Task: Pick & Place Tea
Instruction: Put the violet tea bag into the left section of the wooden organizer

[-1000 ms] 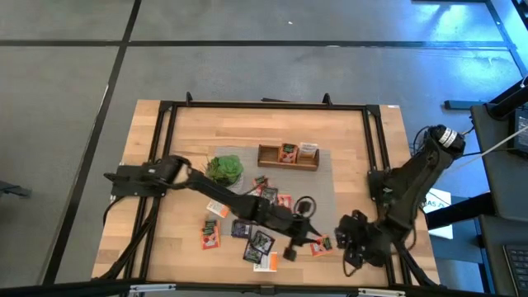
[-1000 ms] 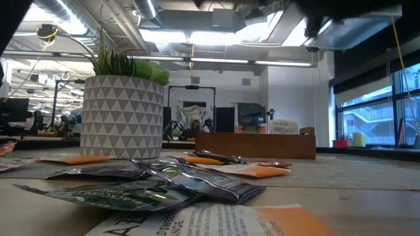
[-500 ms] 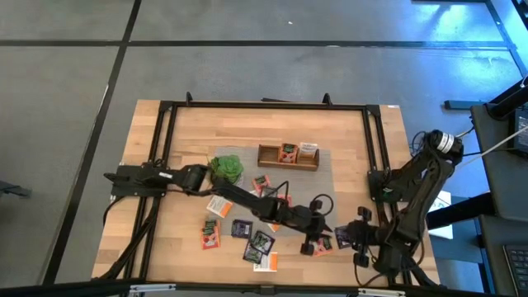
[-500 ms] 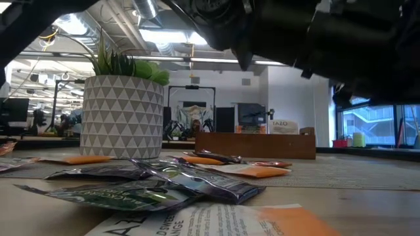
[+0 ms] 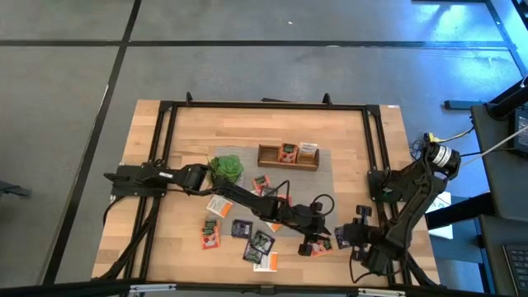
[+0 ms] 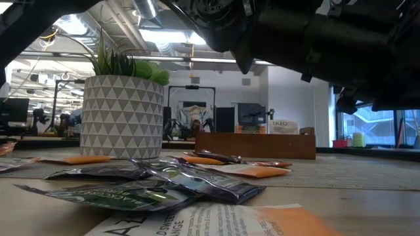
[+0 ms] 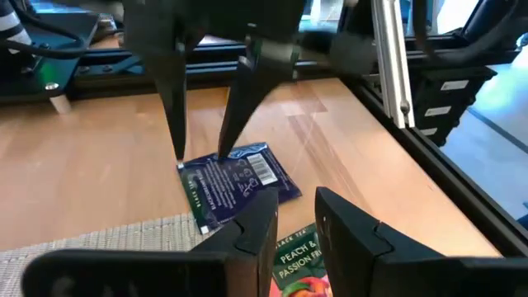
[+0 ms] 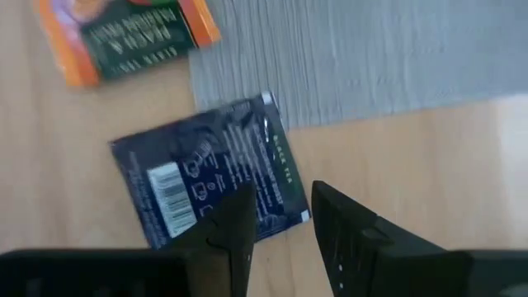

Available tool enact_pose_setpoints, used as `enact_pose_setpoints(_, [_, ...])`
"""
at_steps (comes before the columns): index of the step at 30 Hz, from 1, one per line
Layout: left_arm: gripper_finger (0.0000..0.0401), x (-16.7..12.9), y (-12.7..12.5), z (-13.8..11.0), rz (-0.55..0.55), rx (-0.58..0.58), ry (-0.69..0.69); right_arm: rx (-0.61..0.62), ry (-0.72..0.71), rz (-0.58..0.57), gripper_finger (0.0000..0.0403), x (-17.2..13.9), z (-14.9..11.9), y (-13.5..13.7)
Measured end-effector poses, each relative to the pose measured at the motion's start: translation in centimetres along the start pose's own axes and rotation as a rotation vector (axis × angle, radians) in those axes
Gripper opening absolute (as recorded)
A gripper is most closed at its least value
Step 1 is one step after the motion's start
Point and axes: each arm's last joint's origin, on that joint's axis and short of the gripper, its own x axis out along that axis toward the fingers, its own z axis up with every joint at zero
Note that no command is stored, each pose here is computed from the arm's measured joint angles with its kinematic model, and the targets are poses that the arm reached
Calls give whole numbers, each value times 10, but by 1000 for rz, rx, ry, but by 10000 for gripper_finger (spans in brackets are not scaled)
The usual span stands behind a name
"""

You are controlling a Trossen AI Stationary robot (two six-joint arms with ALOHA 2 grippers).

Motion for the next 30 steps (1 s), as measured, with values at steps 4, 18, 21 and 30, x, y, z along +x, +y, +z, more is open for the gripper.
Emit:
enact_pose_setpoints(4, [79, 0, 0, 0, 0, 0, 0, -2, 84, -9, 123, 8, -3, -6])
enact_pose_setpoints(18, [78, 0, 4, 0, 6, -1, 0, -43, 126, 21, 133, 6, 10, -5])
enact_pose_setpoints(21, [77, 0, 4, 0, 7, -2, 7, -42, 132, 27, 159, 6, 10, -5])
enact_pose_setpoints(30, [81, 0, 4, -1, 7, -2, 8, -39, 127, 34, 256, 6, 10, -4])
